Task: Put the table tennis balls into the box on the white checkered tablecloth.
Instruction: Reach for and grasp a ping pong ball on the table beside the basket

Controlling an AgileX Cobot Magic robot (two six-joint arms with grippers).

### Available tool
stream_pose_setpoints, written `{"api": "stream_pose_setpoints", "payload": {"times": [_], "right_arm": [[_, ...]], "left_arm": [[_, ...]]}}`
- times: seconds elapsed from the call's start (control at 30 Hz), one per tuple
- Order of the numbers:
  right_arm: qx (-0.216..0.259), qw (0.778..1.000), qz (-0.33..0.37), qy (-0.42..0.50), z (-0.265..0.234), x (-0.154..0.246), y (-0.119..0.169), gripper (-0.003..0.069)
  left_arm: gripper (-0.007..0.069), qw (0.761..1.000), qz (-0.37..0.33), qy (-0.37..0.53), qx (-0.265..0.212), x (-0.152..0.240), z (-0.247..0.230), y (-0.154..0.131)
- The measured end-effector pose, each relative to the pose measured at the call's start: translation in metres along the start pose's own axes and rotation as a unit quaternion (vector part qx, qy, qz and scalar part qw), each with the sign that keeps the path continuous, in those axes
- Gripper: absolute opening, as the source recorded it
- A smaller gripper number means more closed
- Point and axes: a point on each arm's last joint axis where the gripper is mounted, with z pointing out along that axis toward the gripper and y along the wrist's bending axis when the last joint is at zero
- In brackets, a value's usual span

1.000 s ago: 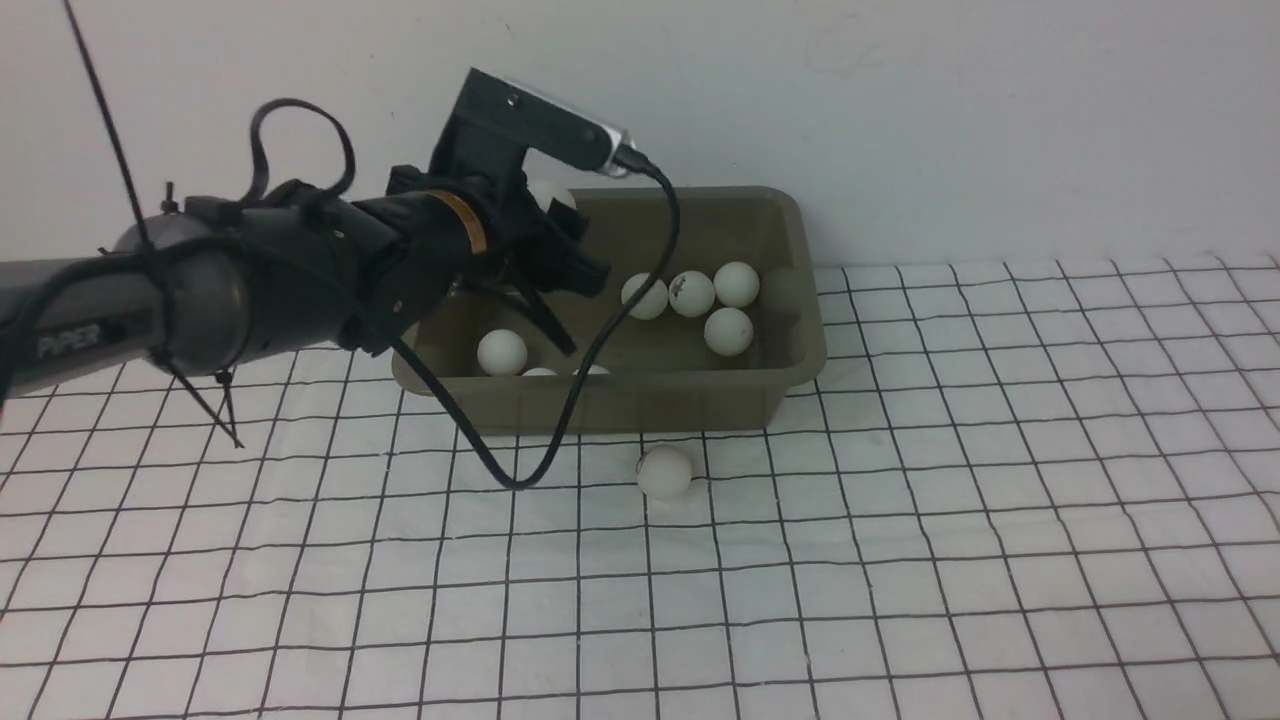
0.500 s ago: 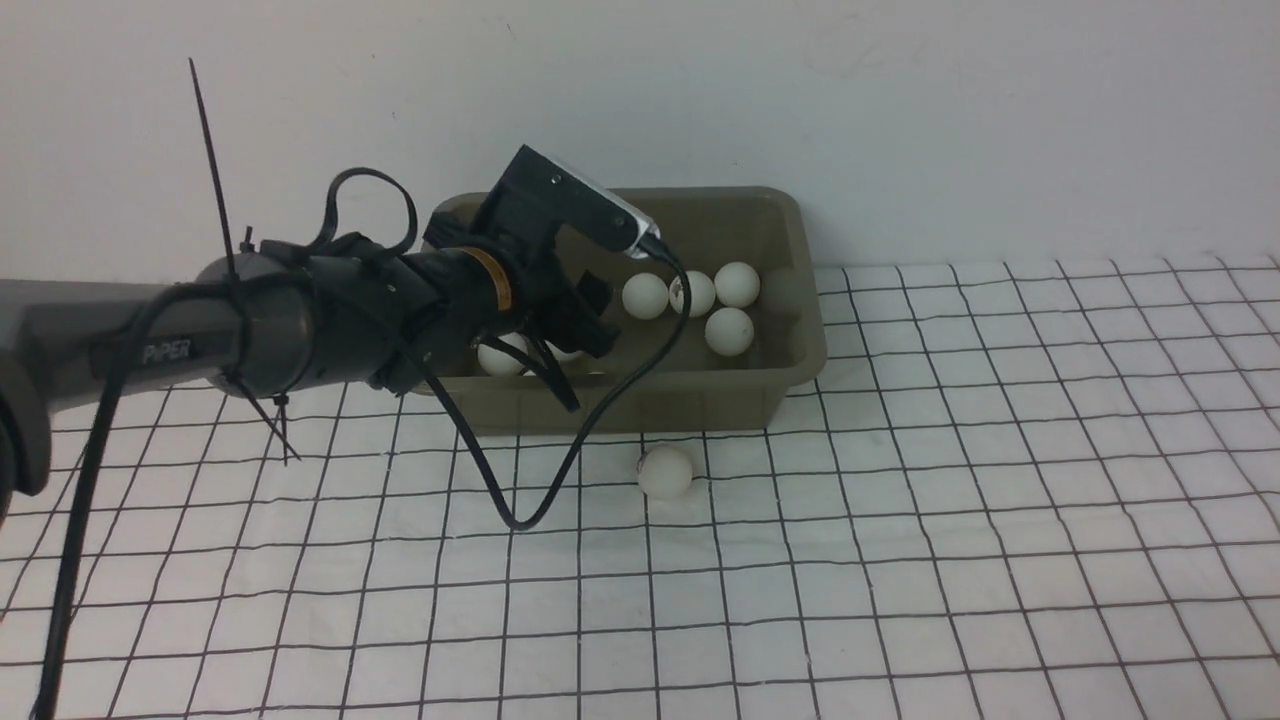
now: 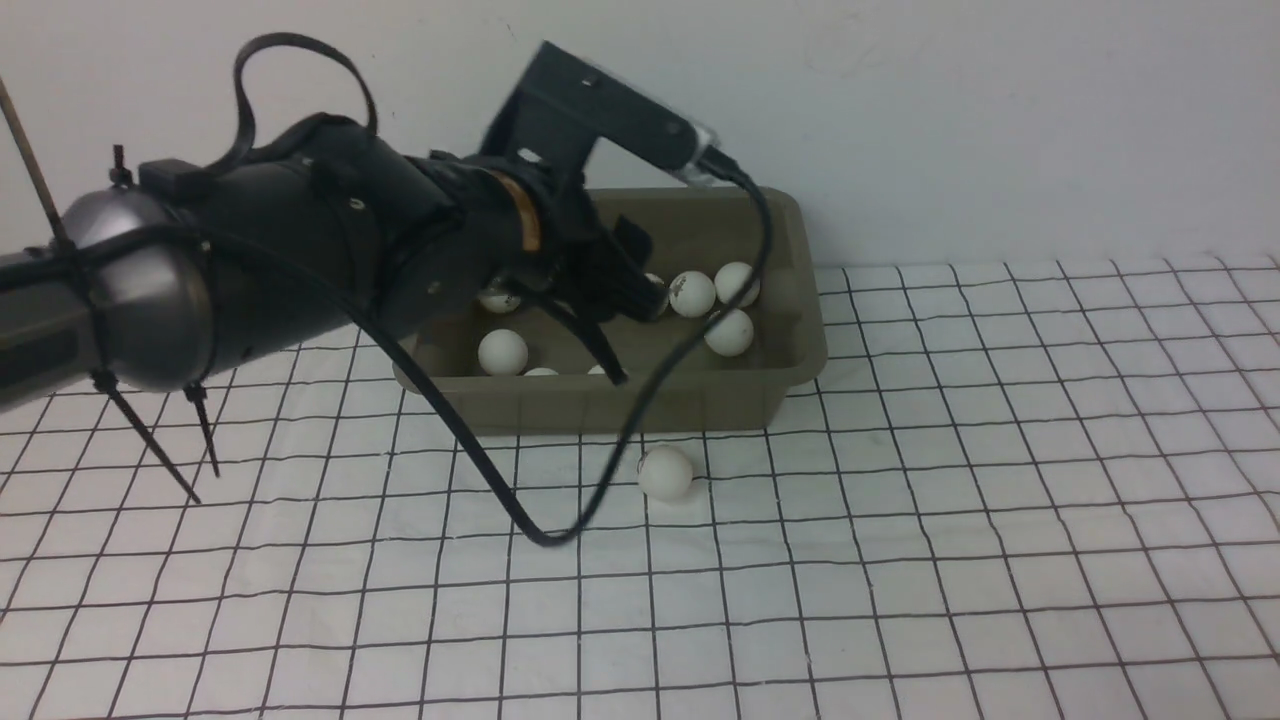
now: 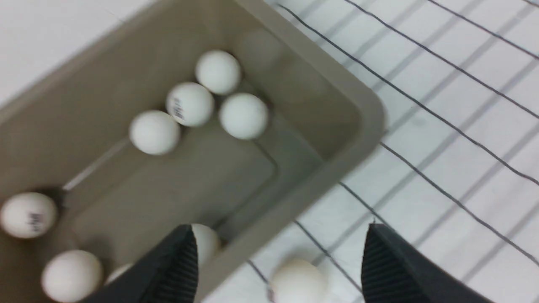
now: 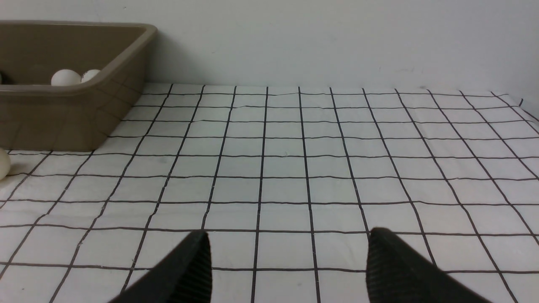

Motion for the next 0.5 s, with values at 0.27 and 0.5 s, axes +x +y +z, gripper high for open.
{"api": "stream_pose_setpoints", "payload": {"times": [0.27,0.5], "right_arm": [[0.000,1.000,0.000,0.000,0.000,0.000,0.000,0.0451],[0.000,1.000,0.000,0.000,0.000,0.000,0.000,0.0451]], "left_arm": [[0.0427,0.999,-0.016,0.050,0.003,0.023,0.012,0.001],[0.0370,0.995,0.021,0.102,0.010,0.048,0.018,0.006]]}}
